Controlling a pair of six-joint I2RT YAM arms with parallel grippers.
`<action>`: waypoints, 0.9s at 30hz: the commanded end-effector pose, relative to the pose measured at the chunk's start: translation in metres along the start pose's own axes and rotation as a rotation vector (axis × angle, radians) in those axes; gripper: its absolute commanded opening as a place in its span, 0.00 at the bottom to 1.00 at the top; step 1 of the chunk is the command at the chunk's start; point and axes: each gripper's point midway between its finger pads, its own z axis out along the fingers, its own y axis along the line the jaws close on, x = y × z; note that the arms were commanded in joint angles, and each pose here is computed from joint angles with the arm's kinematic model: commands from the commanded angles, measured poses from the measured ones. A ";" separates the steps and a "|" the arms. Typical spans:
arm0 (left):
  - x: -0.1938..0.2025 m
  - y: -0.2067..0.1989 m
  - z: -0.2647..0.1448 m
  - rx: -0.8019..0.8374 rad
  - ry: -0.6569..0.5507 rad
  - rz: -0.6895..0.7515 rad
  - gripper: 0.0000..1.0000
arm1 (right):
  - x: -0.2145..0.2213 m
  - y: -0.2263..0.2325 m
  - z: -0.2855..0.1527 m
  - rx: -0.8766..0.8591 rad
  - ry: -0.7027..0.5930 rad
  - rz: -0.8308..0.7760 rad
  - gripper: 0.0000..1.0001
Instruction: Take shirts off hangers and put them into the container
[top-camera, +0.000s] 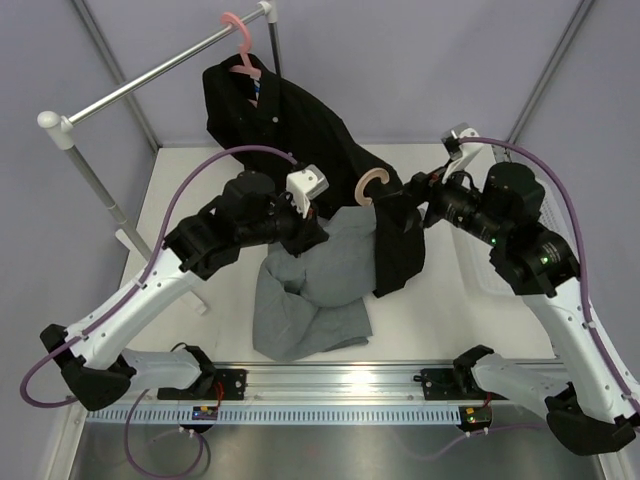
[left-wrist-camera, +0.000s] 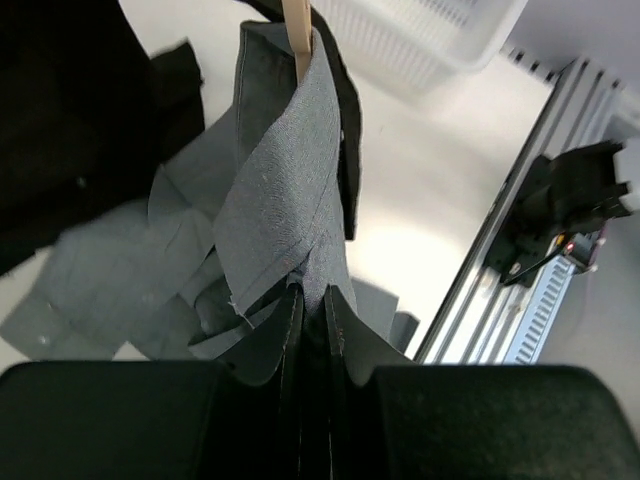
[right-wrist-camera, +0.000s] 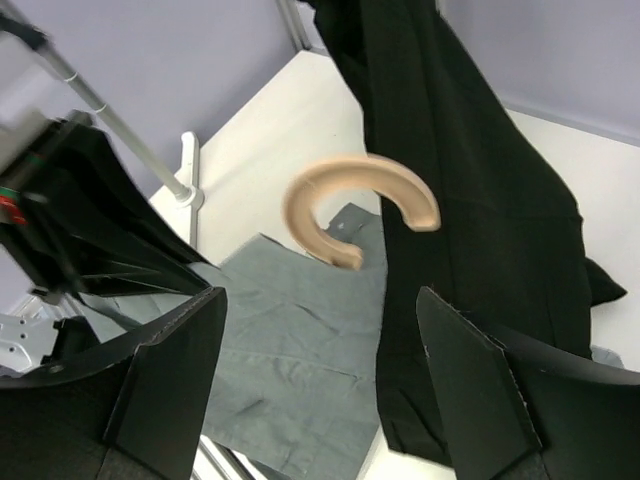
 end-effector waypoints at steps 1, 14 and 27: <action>-0.014 0.002 -0.006 -0.027 -0.101 0.020 0.00 | -0.009 0.004 0.017 0.014 -0.065 -0.044 0.85; -0.004 0.010 -0.016 -0.083 -0.123 0.030 0.00 | 0.026 0.024 0.076 0.037 -0.031 -0.012 0.75; 0.002 0.007 -0.012 -0.060 -0.104 0.025 0.00 | 0.017 0.027 0.103 0.064 -0.066 0.013 0.61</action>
